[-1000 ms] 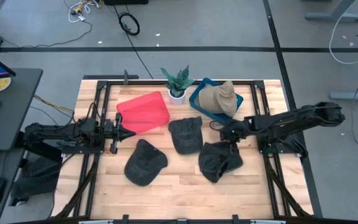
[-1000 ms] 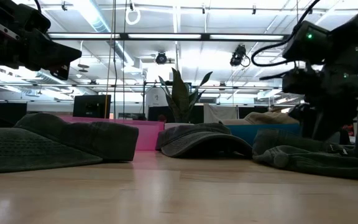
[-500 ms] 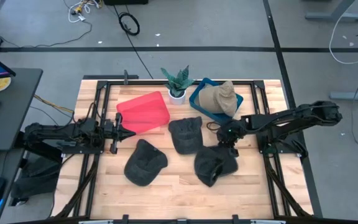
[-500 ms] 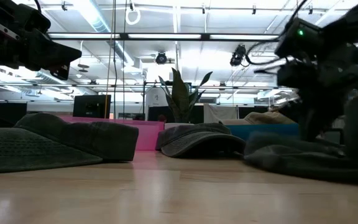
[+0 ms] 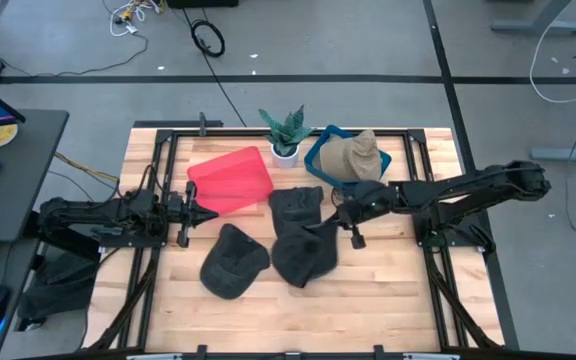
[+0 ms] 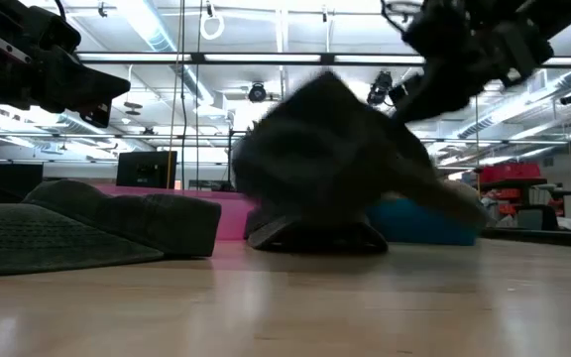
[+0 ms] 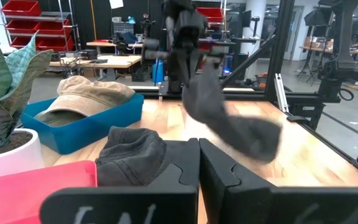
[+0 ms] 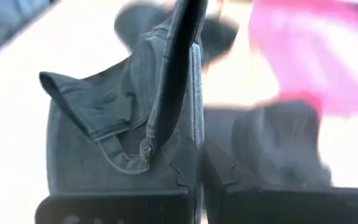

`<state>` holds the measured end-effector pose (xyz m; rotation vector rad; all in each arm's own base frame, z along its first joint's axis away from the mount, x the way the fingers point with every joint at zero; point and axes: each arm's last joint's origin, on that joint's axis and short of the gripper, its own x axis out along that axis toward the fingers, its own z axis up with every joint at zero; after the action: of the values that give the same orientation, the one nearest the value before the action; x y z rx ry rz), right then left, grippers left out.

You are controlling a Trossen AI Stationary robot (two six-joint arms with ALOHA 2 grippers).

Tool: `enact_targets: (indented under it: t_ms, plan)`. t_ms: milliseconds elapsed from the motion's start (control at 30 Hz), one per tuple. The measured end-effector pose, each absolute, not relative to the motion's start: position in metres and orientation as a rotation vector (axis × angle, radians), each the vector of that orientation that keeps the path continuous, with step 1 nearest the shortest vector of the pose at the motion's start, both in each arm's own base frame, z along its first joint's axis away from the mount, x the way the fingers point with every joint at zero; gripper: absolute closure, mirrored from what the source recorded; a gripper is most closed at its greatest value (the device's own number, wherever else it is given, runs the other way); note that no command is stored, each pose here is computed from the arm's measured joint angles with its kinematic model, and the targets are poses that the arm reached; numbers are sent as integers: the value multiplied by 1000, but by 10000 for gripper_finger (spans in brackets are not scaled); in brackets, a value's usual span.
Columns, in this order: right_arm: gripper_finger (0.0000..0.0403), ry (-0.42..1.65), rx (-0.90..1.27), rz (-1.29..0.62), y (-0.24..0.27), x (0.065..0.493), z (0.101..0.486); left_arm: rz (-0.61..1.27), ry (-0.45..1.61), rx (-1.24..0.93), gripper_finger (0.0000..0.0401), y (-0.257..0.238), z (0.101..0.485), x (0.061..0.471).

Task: Pick & Place hat
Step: Put the right black cap into the pink bin

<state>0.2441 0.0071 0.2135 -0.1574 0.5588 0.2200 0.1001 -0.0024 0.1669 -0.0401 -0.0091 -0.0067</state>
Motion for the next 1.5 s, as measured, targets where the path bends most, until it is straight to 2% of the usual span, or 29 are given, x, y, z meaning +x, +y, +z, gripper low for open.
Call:
enact_targets:
  t_ms: [200, 333, 667, 1267, 1500]
  plan:
    - [402, 231, -116, 173, 7, 254, 245, -7, -9, -41, 398, -2, 167, 100]
    - [403, -23, -61, 237, 9, 253, 265, -7, -9, -41, 398, -2, 167, 100]
    - [403, -605, 133, 292, 9, 216, 280, -7, -9, -40, 398, -2, 167, 100]
    - [401, -615, 172, 306, 8, 210, 273, -8, -56, -41, 398, -2, 172, 100]
    - [401, -611, 176, 298, 8, 211, 273, -11, -208, -47, 398, -2, 186, 98]
